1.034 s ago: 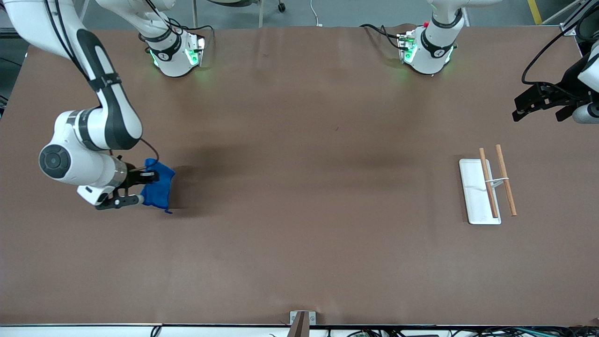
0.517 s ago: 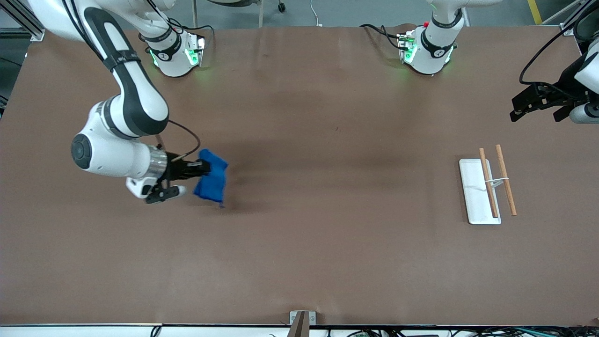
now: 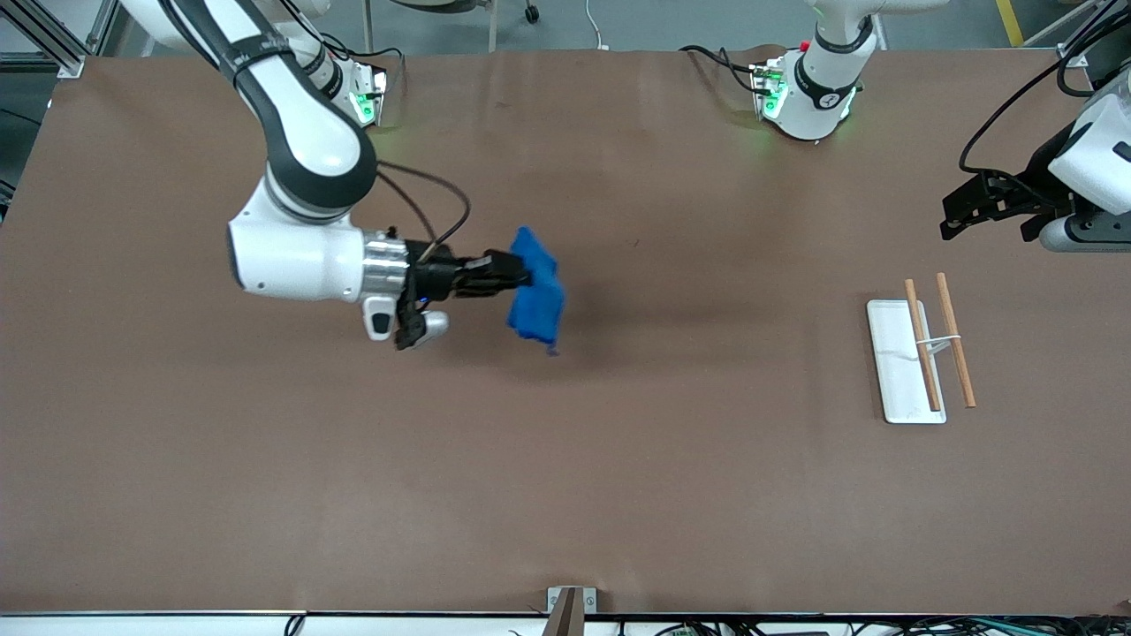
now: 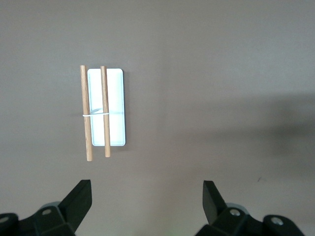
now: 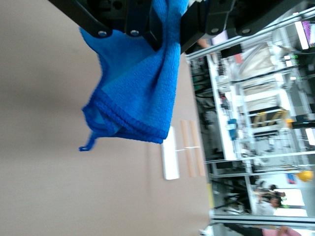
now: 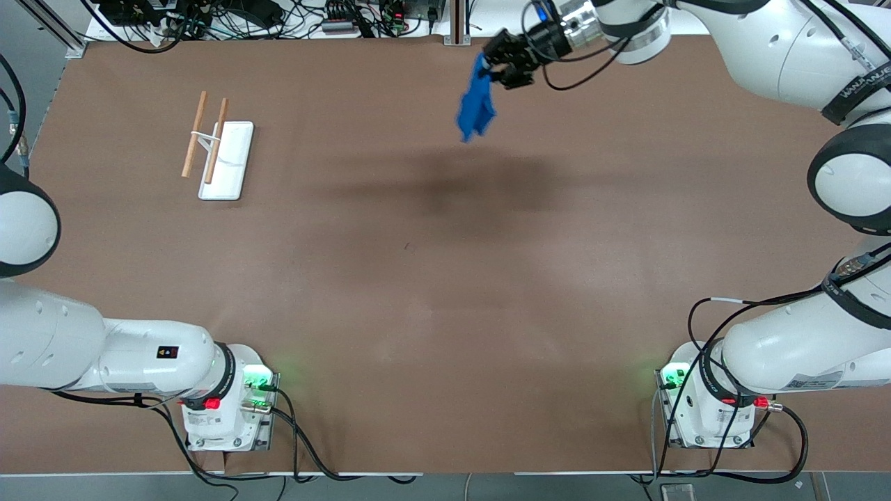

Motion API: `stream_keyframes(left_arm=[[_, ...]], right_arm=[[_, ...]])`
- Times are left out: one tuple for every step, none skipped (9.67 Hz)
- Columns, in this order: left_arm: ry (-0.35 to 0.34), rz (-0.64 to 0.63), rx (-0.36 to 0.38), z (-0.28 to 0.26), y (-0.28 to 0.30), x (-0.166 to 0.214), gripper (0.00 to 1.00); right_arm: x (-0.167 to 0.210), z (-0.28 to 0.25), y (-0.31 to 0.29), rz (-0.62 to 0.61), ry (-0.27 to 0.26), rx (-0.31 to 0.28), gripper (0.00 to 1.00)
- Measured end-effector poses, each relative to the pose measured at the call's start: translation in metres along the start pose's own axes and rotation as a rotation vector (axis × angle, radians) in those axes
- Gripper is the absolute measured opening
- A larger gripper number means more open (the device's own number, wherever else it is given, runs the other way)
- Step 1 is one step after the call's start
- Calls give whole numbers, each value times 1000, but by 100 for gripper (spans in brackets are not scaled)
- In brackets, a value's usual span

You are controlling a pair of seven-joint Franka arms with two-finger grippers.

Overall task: Right arm passes towel to left arm to hang
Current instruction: 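Carry the towel toward the table middle with the right gripper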

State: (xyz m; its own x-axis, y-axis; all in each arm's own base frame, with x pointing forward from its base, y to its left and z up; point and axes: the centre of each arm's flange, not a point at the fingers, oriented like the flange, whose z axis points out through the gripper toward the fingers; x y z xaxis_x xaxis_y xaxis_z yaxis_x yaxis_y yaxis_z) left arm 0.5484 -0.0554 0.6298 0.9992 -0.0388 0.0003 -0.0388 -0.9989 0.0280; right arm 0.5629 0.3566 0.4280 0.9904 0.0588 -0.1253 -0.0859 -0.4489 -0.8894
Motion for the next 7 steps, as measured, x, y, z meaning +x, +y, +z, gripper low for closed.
stream_keyframes(left_arm=[[-1, 5, -48, -1, 4, 0, 100], [-10, 22, -110, -1, 7, -1, 100], [-52, 44, -182, 1, 11, -6, 100], [-112, 64, -261, 4, 12, -13, 100], [-162, 79, -352, 7, 5, -18, 100], [-194, 85, -450, 12, -3, -21, 100], [-217, 91, -551, 18, -7, -23, 100]], right_arm=[[-5, 15, -21, 12, 25, 67, 14], [-11, 32, -41, 26, 50, 132, 14], [-19, 52, -57, 52, 67, 199, 14], [-29, 70, -72, 75, 68, 262, 14], [-37, 83, -83, 93, 63, 311, 14], [-41, 89, -88, 100, 60, 342, 14], [-43, 91, -89, 104, 61, 363, 14]])
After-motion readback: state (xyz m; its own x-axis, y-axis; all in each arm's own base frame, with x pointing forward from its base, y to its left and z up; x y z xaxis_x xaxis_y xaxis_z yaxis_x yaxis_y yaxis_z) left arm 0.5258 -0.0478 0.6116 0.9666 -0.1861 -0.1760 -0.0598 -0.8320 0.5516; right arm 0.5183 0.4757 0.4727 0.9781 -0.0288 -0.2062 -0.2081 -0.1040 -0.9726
